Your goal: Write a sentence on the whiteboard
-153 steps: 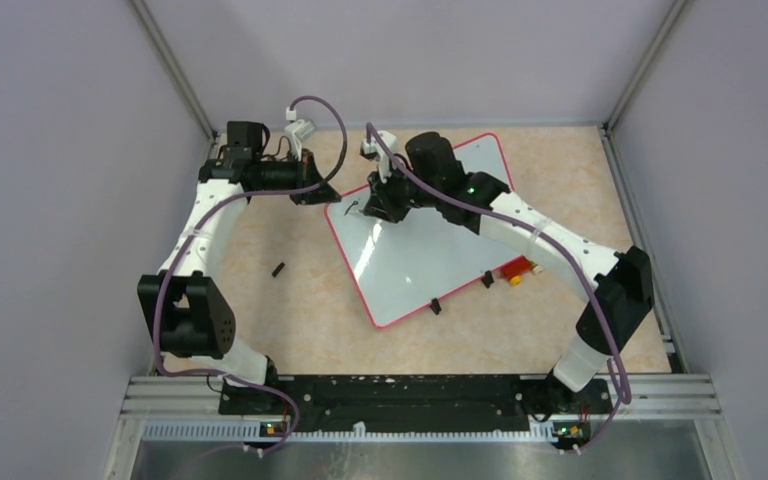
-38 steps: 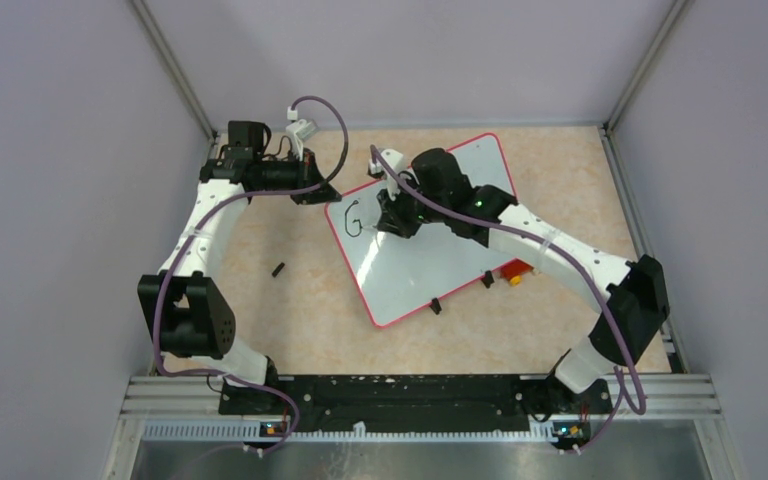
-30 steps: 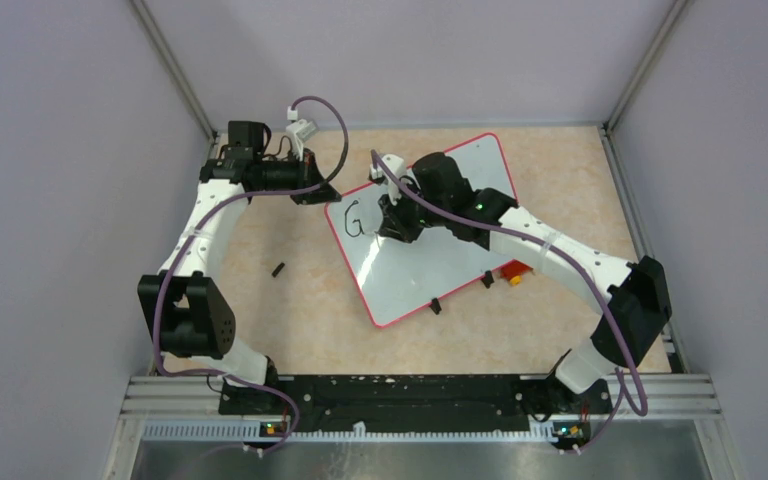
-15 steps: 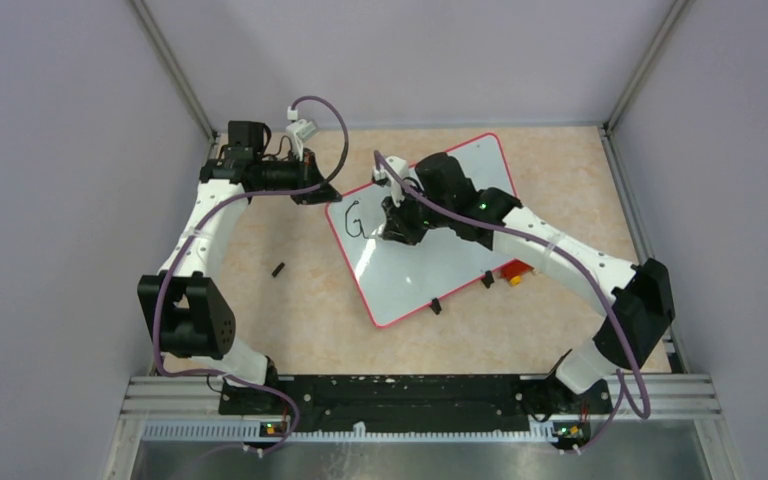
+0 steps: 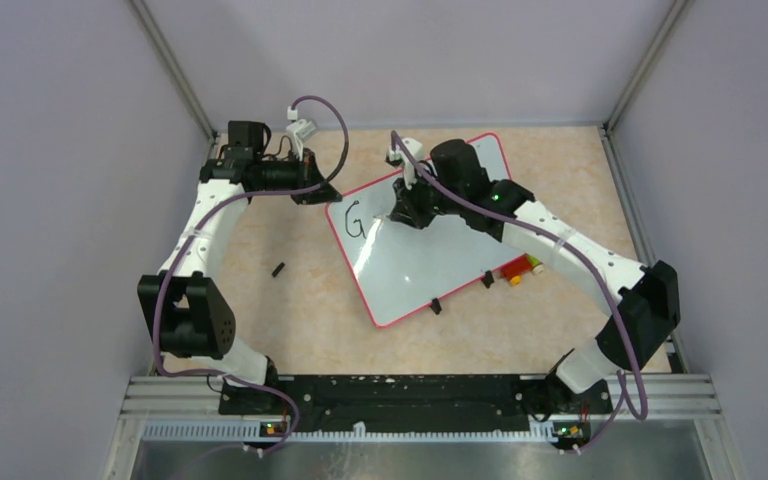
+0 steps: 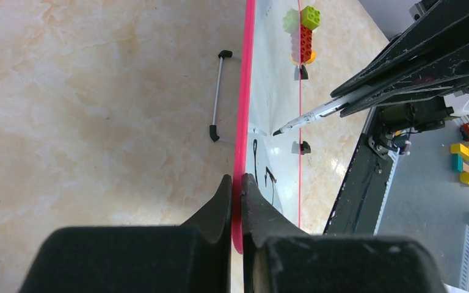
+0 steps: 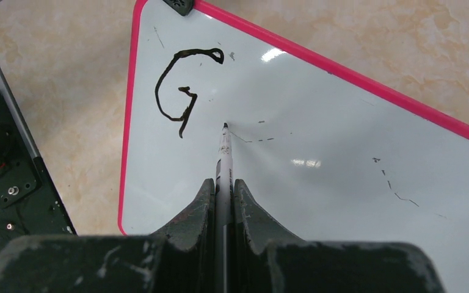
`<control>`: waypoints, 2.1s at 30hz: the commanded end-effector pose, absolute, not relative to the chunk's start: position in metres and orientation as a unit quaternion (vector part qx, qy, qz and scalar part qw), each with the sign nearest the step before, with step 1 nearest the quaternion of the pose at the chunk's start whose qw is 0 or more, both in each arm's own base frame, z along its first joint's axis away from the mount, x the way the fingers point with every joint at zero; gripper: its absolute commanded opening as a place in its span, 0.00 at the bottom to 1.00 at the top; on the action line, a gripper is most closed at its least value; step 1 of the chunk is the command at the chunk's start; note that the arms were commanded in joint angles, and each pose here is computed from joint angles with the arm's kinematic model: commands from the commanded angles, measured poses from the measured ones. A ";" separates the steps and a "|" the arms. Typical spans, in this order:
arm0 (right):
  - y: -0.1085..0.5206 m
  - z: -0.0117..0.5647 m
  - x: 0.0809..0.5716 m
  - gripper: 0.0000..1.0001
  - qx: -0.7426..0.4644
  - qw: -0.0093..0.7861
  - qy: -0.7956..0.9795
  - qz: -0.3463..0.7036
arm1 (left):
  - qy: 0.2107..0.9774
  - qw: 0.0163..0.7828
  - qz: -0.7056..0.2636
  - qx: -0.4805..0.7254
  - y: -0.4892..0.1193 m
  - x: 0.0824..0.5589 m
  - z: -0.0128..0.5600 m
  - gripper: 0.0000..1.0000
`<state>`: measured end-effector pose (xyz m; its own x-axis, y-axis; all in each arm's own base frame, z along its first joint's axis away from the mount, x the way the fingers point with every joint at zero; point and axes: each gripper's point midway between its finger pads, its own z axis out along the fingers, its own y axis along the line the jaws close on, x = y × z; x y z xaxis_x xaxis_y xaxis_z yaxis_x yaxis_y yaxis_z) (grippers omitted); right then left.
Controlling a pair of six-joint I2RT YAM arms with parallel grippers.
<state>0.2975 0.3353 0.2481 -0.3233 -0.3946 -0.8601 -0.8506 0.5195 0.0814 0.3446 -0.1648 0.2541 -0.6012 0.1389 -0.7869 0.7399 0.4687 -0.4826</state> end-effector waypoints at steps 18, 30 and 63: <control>0.354 0.270 0.308 0.00 -0.409 0.446 0.745 0.281 | 0.774 0.351 -0.435 0.297 -0.174 0.341 0.263 0.00; 0.359 0.255 0.299 0.00 -0.430 0.425 0.745 0.282 | 0.775 0.350 -0.434 0.298 -0.174 0.341 0.263 0.00; 0.328 0.268 0.327 0.00 -0.396 0.468 0.757 0.225 | 0.775 0.349 -0.434 0.299 -0.175 0.341 0.263 0.00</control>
<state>0.2989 0.3285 0.2384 -0.3080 -0.4448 -0.8410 -0.8508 0.5244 0.0342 0.3466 -0.1642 0.2531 -0.5958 0.1467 -0.7896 0.7403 0.4816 -0.4691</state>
